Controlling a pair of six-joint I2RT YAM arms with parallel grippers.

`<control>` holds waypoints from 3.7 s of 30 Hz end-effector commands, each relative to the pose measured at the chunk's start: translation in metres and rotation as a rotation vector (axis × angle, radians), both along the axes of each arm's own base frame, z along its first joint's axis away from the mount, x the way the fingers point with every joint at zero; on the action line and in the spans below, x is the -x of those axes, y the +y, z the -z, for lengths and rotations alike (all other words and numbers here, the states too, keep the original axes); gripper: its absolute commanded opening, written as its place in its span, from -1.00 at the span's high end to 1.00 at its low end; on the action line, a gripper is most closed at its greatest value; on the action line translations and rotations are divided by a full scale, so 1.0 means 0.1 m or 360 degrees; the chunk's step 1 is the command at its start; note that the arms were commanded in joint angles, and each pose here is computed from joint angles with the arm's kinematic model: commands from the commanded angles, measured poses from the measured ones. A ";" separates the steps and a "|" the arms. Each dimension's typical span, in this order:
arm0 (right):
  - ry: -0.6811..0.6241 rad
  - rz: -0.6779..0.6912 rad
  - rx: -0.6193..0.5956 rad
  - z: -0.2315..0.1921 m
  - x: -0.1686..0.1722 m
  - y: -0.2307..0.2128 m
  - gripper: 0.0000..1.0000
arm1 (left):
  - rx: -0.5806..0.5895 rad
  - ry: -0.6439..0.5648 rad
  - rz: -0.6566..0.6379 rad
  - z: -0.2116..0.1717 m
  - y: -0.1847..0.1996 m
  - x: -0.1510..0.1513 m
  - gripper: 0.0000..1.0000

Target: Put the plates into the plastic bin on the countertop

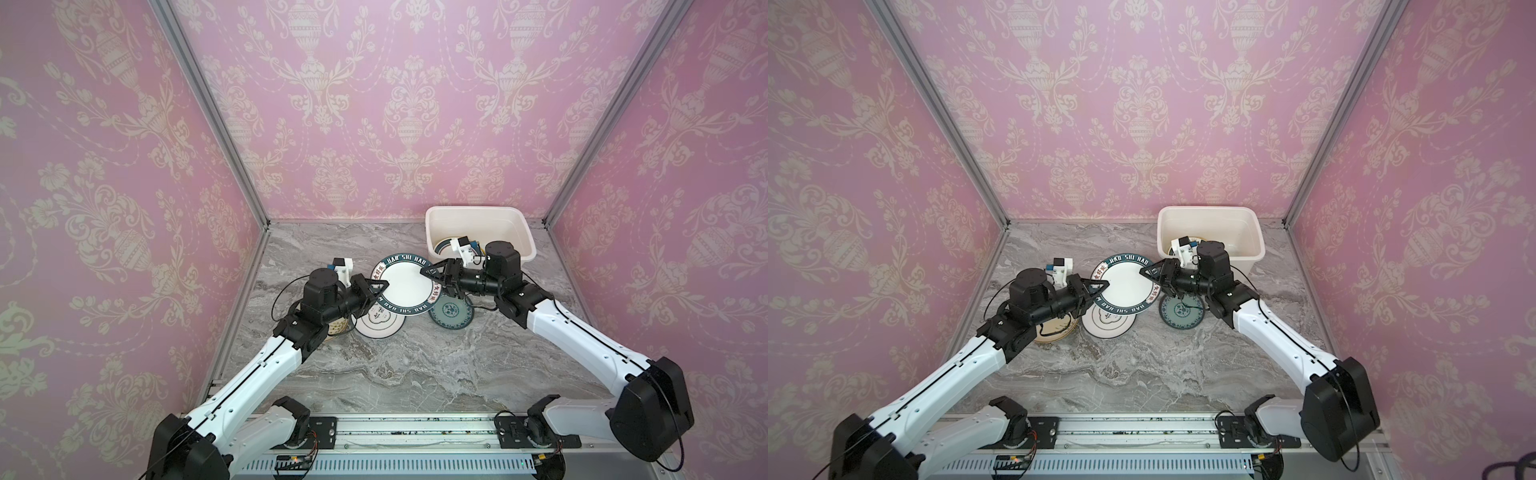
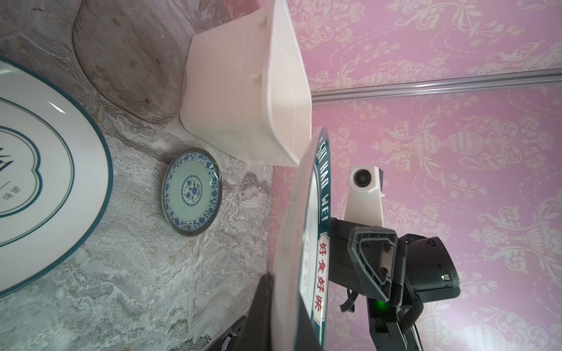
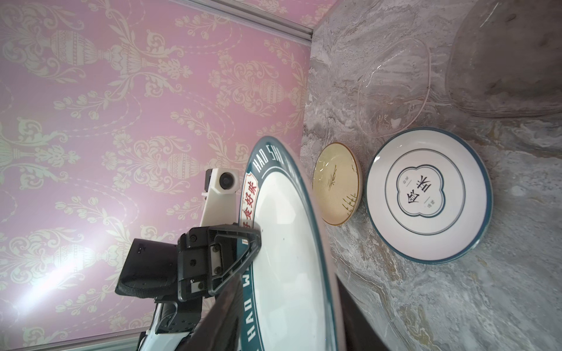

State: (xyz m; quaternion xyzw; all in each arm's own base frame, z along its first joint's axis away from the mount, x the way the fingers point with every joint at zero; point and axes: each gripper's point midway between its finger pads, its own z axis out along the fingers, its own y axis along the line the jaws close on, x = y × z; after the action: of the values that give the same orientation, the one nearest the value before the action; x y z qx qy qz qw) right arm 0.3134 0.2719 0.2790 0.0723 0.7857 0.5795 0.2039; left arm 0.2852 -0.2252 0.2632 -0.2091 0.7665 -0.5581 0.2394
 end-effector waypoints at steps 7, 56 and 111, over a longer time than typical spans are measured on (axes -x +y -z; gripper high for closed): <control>-0.0057 -0.0057 -0.0112 -0.10 0.10 0.21 0.14 | 0.0033 -0.0090 -0.0122 -0.16 -0.05 -0.12 1.00; -0.0063 0.0751 0.0521 -0.25 -1.51 -1.78 1.00 | -0.0479 -0.0446 0.0038 -0.42 0.02 0.06 -0.42; 0.0357 0.0441 0.1036 1.81 -2.24 -1.95 0.74 | -0.0684 -0.0192 0.0262 0.54 -0.54 -0.59 -0.41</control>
State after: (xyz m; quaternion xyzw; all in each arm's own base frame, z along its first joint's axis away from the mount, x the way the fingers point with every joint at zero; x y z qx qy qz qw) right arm 0.5463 0.0776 0.1201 0.1847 0.9094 0.2917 0.2320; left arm 0.3422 -0.2721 0.2040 -0.0756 0.8704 -0.4025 0.2734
